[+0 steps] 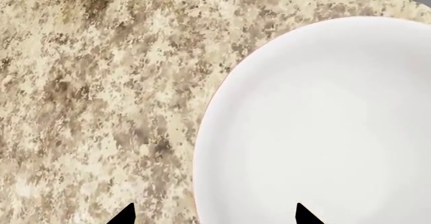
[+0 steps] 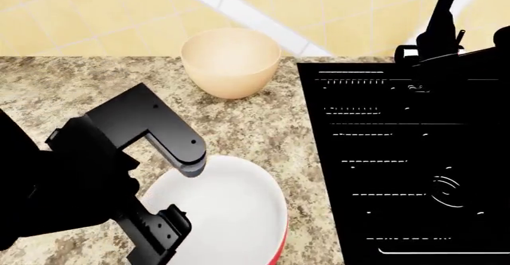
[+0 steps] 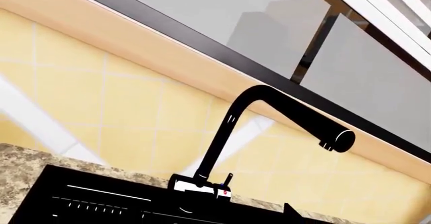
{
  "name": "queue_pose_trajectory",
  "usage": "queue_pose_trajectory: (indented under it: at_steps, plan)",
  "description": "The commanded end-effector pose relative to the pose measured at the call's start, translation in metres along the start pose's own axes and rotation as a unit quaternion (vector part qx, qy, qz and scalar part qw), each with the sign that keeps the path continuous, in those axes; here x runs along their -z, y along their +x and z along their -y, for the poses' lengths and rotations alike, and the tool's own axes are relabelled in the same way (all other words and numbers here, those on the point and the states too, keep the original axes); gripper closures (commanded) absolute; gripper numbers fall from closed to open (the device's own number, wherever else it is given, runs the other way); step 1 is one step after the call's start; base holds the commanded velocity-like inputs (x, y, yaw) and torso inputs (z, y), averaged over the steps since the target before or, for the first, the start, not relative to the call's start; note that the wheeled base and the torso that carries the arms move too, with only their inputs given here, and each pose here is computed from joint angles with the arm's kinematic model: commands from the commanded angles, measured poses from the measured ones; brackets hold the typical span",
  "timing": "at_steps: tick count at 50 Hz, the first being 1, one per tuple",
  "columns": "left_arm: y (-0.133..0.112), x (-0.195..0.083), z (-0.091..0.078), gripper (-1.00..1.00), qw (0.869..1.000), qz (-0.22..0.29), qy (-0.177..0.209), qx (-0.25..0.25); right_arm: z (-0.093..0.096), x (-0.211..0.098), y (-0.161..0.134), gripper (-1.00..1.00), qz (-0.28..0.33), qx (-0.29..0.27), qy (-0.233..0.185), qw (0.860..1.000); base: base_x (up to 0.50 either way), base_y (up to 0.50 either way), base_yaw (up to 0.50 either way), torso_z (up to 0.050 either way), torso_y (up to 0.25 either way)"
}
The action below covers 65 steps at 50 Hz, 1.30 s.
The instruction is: Stack the bowls in the sink.
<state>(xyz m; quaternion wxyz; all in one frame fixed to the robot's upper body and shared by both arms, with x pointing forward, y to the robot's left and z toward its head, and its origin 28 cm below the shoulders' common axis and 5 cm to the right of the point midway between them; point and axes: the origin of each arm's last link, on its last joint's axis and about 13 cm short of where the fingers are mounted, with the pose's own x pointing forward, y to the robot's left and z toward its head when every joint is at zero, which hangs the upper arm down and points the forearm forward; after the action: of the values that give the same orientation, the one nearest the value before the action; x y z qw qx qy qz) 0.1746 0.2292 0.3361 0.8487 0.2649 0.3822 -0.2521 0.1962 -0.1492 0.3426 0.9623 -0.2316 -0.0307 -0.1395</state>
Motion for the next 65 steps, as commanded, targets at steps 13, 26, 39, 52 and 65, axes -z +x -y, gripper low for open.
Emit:
queue_pose_trajectory:
  at_steps: [13,26,39,52,65]
  plan:
    - [0.03,0.011,-0.001,-1.0,0.999,-0.036,-0.003,0.011,-0.001,0.003,0.001,-1.0,-0.004,-0.001,-0.001,1.0,0.0,0.0,0.0,-0.001,0.0]
    - [0.04,0.019,-0.002,-1.0,0.999,-0.051,-0.009,0.01,-0.002,0.006,0.001,-1.0,-0.006,-0.003,-0.001,1.0,0.0,0.0,0.0,-0.002,0.0]
    - [0.038,0.02,-0.002,1.0,0.999,-0.048,-0.007,0.006,-0.003,0.006,0.001,-1.0,-0.006,-0.003,-0.002,1.0,0.0,0.0,0.0,-0.003,0.0]
    - [0.034,0.018,-0.002,1.0,0.999,-0.044,-0.006,0.002,-0.002,0.005,0.001,-1.0,-0.006,-0.002,-0.001,1.0,0.0,0.0,0.0,-0.001,0.0]
    - [-0.001,0.005,-0.008,1.0,0.999,0.021,-0.02,-0.017,-0.003,0.006,0.001,-1.0,-0.006,-0.001,0.0,1.0,0.0,0.0,0.0,0.0,0.0]
